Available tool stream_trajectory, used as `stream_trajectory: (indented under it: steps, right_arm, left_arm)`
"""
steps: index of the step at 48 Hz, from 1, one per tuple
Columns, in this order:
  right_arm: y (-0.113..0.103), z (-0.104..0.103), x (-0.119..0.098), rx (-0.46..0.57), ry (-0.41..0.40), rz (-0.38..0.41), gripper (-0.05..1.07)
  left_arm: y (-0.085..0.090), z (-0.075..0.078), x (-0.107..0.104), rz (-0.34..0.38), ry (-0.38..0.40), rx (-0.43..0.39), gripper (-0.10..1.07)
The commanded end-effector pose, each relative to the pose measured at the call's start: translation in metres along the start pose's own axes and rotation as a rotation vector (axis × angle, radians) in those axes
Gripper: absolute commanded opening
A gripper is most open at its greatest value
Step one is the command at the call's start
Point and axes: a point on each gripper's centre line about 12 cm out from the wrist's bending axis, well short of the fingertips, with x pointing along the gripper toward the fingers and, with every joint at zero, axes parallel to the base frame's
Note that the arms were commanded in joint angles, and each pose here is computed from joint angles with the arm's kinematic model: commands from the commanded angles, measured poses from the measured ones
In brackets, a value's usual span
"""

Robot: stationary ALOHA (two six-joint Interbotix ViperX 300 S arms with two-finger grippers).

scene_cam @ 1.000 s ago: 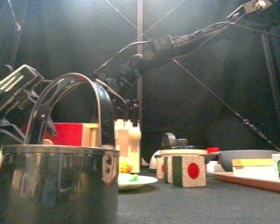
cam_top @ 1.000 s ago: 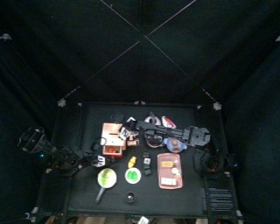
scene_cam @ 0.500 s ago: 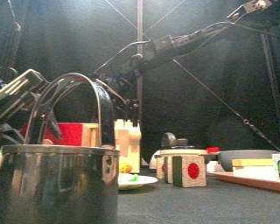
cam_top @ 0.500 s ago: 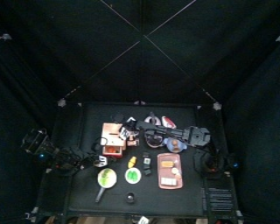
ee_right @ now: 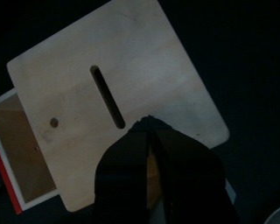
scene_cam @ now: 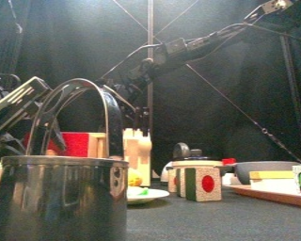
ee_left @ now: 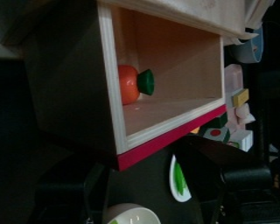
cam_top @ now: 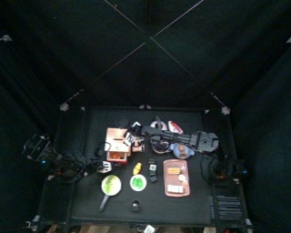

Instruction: Open drawer

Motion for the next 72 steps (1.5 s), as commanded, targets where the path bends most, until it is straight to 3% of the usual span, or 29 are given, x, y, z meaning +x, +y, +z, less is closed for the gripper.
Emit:
stream_trajectory:
  steps: [1,12,18,51,65,72]
  right_arm:
    - [-0.004,-0.004,0.001,0.0,0.015,-0.009,0.14]
    - [-0.004,-0.004,0.001,0.0,0.017,-0.009,0.14]
    - [-0.005,-0.003,0.001,0.001,0.015,-0.01,0.14]
    - [-0.004,-0.004,0.0,-0.001,0.018,-0.009,0.14]
    - [-0.004,-0.004,0.0,-0.001,0.018,-0.009,0.14]
    - [-0.005,-0.003,0.001,0.001,0.018,-0.01,0.14]
  left_arm:
    - [-0.006,-0.001,0.0,-0.011,-0.003,-0.014,0.8]
    - [-0.006,-0.001,0.0,-0.01,0.001,-0.015,0.61]
    - [-0.006,-0.003,0.0,-0.007,0.013,-0.017,0.56]
    - [-0.011,-0.037,-0.016,-0.009,0.121,-0.031,0.56]
    - [-0.008,-0.035,-0.016,-0.003,0.106,-0.027,0.58]
    - [-0.009,-0.034,-0.016,-0.012,0.105,-0.012,0.65]
